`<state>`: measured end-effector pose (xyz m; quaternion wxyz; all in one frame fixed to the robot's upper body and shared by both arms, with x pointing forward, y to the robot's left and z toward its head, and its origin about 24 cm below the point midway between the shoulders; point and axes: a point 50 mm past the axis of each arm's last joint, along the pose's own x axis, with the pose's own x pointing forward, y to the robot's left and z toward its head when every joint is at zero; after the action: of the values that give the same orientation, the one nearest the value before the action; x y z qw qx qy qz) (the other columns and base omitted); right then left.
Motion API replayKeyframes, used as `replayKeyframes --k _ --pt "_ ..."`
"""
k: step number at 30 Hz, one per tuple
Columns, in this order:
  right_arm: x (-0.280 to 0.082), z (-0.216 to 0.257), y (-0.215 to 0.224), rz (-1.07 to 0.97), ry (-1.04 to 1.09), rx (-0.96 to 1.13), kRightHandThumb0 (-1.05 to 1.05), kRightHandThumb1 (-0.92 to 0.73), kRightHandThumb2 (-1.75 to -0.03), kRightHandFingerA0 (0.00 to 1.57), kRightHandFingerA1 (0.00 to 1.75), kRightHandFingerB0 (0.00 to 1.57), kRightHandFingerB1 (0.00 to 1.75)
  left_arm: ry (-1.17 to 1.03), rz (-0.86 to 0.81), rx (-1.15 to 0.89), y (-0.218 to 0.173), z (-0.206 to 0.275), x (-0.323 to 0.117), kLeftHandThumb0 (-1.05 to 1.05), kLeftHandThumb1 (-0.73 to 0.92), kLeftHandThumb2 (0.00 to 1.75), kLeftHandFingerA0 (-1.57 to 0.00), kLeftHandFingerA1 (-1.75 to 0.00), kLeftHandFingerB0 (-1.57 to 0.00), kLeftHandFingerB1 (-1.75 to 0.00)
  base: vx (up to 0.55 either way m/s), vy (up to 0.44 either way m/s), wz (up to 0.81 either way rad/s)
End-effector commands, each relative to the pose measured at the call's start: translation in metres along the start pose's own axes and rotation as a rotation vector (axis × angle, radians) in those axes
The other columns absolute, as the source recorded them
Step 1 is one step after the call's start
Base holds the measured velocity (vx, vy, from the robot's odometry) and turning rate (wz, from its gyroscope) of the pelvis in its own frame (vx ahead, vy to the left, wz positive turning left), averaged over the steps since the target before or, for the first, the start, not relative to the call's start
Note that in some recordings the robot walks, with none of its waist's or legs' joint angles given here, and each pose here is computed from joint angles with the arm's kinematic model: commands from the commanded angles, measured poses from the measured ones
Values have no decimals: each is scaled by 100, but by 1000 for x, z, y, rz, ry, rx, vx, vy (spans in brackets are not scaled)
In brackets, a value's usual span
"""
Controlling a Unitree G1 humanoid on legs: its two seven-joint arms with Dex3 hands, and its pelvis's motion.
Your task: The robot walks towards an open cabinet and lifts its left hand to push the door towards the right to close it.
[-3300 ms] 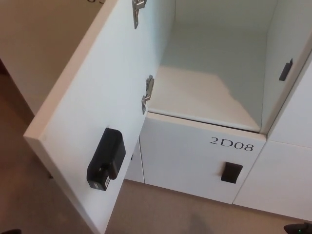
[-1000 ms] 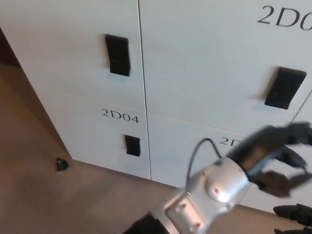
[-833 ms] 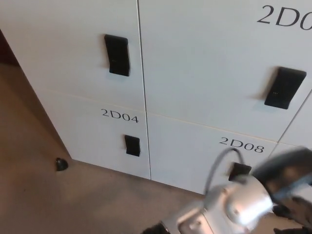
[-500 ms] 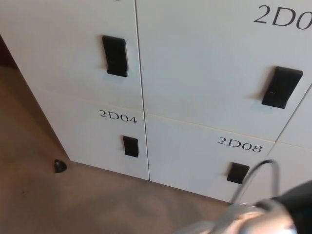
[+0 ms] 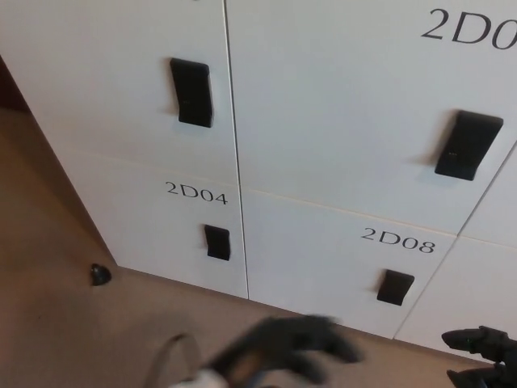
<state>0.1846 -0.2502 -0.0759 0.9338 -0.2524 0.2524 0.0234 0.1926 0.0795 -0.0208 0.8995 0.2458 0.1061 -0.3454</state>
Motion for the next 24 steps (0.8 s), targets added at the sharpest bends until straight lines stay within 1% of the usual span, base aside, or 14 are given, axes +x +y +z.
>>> replayKeyframes --k 1,2,3,6,7,8,9,11,13,16,20,24 --pt "2 -18 -15 -24 102 30 -30 -66 -59 66 50 56 45 336 497 -251 67 -119 -115 -41 64 58 -63 -68 -41 -85 0 0 0" --pt "1 -20 -15 -27 108 37 -30 -66 -59 66 50 56 45 366 539 -285 70 -127 -124 -41 64 58 -63 -68 -41 -85 0 0 0" --pt "-1 -23 -14 -30 118 45 -30 -67 -59 66 50 56 45 399 577 -321 74 -134 -134 -39 64 59 -60 -68 -40 -81 0 0 0" --pt "-2 -25 -14 -32 124 50 -30 -67 -59 66 50 56 45 418 601 -344 76 -139 -140 -39 64 59 -60 -68 -40 -81 0 0 0" --pt "-4 -28 -13 -35 129 52 -30 -66 -59 67 51 56 46 432 613 -351 79 -142 -145 -38 67 60 -60 -70 -37 -78 0 0 0" --pt "-5 -29 -13 -37 132 52 -30 -66 -59 67 51 56 46 439 620 -354 81 -143 -148 -38 67 60 -60 -70 -37 -78 0 0 0" --pt "-6 -31 -13 -39 138 56 -31 -67 -59 67 51 58 46 453 633 -356 85 -146 -150 -38 65 59 -63 -70 -39 -81 0 0 0" --pt "-7 -32 -13 -41 142 59 -31 -67 -59 67 51 58 46 461 644 -359 88 -149 -152 -38 65 59 -63 -70 -39 -81 0 0 0" --pt "-7 -33 -16 -39 139 59 -36 -68 -60 66 49 56 45 475 654 -369 92 -155 -152 -40 64 59 -65 -72 -39 -86 0 0 0" --pt "-5 -30 -18 -38 134 58 -33 -67 -59 67 49 57 44 479 660 -373 95 -157 -151 -39 64 59 -63 -71 -38 -86 0 0 0" --pt "-2 -27 -21 -37 124 59 -31 -68 -59 67 49 58 45 479 679 -381 99 -161 -150 -39 64 59 -64 -72 -38 -85 0 0 0" --pt "-1 -24 -22 -27 111 51 -31 -67 -59 65 49 56 45 507 717 -393 103 -168 -156 -40 64 59 -65 -73 -38 -82 0 0 0"
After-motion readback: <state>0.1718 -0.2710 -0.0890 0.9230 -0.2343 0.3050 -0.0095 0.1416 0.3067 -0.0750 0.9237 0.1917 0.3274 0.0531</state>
